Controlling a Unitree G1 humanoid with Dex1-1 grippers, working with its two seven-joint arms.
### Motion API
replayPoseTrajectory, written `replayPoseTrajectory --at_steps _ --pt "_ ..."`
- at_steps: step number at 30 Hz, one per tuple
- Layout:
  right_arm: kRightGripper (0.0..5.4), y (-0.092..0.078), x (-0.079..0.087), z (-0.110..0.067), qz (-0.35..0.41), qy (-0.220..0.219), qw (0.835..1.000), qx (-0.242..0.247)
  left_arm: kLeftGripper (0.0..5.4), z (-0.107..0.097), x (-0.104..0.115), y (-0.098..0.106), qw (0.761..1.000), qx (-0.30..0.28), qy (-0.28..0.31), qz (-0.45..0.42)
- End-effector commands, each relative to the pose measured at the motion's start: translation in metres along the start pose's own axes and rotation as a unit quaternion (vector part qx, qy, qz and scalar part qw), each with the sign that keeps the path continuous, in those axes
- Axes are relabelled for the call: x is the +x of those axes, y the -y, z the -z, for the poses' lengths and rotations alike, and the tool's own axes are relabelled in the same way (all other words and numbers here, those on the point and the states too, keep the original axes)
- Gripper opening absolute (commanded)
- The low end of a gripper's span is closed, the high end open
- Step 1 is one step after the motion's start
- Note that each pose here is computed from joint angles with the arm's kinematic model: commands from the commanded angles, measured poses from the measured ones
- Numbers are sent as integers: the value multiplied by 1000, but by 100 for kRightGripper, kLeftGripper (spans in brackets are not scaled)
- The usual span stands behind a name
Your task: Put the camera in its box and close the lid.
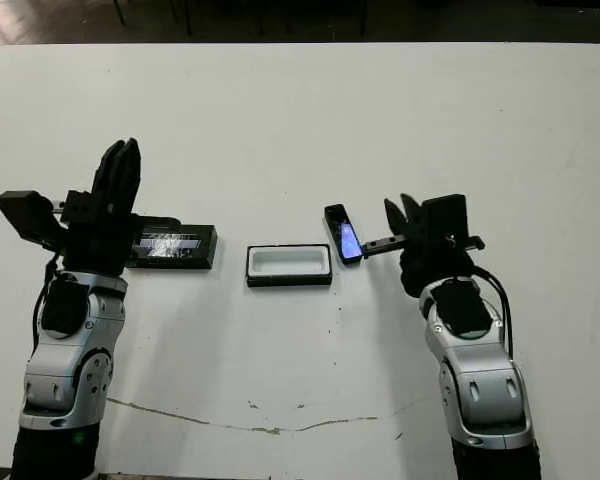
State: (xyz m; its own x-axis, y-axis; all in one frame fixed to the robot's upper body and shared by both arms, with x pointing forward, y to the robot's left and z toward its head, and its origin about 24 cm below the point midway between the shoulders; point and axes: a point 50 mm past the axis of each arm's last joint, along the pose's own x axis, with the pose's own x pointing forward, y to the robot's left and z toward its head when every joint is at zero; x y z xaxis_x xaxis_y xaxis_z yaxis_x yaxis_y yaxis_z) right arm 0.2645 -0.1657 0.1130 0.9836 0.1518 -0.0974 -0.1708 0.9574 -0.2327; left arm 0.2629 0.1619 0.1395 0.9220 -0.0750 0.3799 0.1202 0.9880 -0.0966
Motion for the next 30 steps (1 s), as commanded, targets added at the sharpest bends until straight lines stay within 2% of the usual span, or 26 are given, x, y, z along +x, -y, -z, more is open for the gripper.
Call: replayPoseTrajectory --at_steps 1,12,22,25,30 --pt "0 -1 0 8 -6 -33 999 -11 3 6 -5 -4 1000 9 -24 -3" --pt "0 -10 -2 10 -38 -49 998 -26 3 7 -6 -4 1000 16 -27 -1" --pt "0 -14 -4 4 -58 -54 996 -40 3 7 -5 -4 999 15 -28 -3" --pt "38 -15 -4 1 -56 -55 996 -37 0 7 -5 -4 999 15 -28 -1" --pt "143 -14 -5 -1 -60 -53 996 -28 0 7 -5 -4 999 19 -28 -2"
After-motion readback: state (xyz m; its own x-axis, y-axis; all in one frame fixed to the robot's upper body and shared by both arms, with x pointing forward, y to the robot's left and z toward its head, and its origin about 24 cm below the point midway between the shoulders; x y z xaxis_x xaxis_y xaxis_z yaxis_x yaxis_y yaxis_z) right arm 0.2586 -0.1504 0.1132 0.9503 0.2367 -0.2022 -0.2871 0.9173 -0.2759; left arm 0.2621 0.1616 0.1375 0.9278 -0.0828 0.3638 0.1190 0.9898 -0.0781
